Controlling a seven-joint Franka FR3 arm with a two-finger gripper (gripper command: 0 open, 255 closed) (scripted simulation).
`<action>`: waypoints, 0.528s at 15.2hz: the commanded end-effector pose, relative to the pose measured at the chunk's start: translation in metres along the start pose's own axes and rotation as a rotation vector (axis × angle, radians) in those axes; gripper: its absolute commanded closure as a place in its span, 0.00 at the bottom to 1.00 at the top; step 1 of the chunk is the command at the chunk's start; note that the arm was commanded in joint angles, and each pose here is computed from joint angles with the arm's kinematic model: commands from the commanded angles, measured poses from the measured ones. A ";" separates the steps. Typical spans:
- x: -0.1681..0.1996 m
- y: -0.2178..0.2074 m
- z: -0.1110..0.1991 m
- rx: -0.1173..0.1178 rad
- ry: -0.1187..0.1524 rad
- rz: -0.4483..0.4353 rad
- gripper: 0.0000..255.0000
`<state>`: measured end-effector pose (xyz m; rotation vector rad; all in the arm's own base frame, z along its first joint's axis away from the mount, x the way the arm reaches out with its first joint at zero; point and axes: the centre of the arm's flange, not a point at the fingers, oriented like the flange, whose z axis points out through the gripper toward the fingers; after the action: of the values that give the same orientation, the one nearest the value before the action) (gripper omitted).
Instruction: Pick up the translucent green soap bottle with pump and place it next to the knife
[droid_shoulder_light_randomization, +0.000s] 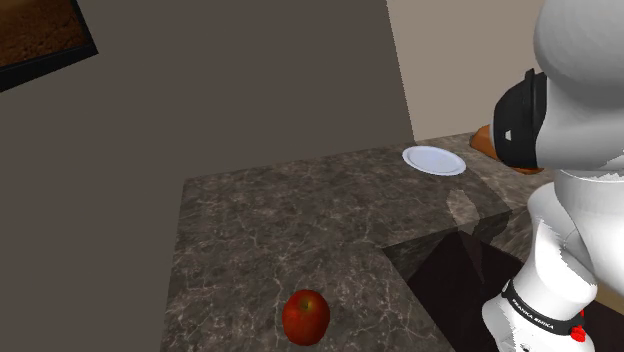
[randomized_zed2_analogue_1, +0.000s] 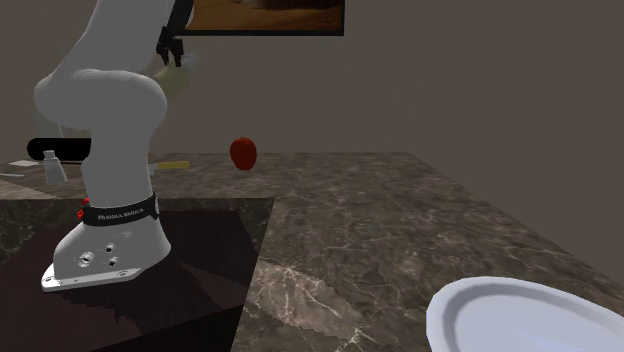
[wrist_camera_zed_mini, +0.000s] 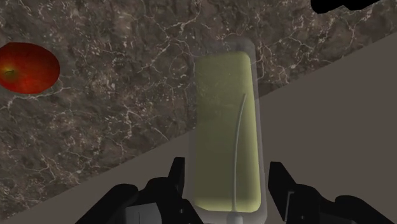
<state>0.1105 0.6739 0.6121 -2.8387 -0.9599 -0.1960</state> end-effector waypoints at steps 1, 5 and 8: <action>-0.003 0.000 0.011 0.001 0.001 0.000 1.00; -0.006 0.002 0.031 0.001 0.001 0.000 1.00; -0.009 0.003 0.047 0.001 0.001 0.000 1.00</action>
<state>0.1089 0.6744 0.5704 -2.8389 -0.9596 -0.1964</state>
